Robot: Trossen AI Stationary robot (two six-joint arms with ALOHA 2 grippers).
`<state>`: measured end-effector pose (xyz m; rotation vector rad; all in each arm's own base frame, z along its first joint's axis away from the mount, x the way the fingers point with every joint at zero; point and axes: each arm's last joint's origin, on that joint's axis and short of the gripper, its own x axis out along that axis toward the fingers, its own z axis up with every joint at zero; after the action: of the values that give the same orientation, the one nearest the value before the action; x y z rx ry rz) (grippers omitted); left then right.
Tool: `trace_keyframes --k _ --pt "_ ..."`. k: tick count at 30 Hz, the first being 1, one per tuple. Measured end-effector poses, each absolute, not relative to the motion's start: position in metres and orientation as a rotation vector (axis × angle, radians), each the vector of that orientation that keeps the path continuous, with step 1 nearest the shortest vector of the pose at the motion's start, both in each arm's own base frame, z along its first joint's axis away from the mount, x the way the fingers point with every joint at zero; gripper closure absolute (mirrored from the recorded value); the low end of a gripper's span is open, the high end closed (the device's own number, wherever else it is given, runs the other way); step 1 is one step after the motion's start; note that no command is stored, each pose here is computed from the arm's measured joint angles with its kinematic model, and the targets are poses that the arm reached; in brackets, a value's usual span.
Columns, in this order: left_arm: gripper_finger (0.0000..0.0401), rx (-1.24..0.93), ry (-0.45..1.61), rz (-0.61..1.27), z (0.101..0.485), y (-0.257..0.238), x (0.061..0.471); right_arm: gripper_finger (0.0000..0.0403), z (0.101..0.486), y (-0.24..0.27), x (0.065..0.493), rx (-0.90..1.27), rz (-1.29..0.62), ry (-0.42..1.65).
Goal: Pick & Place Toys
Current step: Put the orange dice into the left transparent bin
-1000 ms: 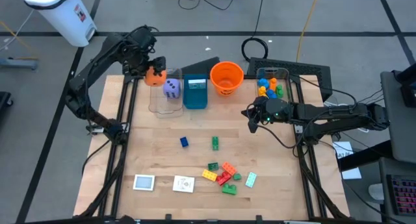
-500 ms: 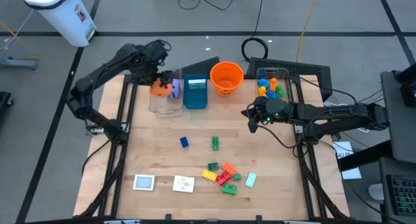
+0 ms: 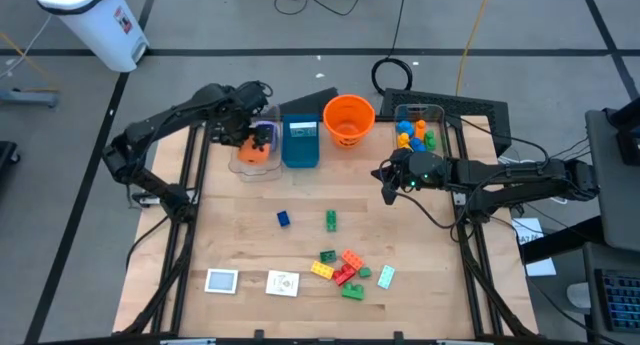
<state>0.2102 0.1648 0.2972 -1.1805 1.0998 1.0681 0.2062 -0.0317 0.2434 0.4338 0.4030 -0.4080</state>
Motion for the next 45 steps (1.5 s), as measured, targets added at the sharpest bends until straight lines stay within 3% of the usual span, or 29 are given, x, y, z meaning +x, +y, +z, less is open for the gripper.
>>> trace_keyframes --k 8,45 --pt "0.0098 -1.263 1.021 0.944 0.274 0.165 0.222 0.0403 0.243 -0.032 0.206 0.445 -0.41 0.401" --pt "0.0098 -1.373 0.914 1.026 0.215 0.181 0.205 0.0403 0.243 -0.032 0.206 0.43 -0.409 0.412"
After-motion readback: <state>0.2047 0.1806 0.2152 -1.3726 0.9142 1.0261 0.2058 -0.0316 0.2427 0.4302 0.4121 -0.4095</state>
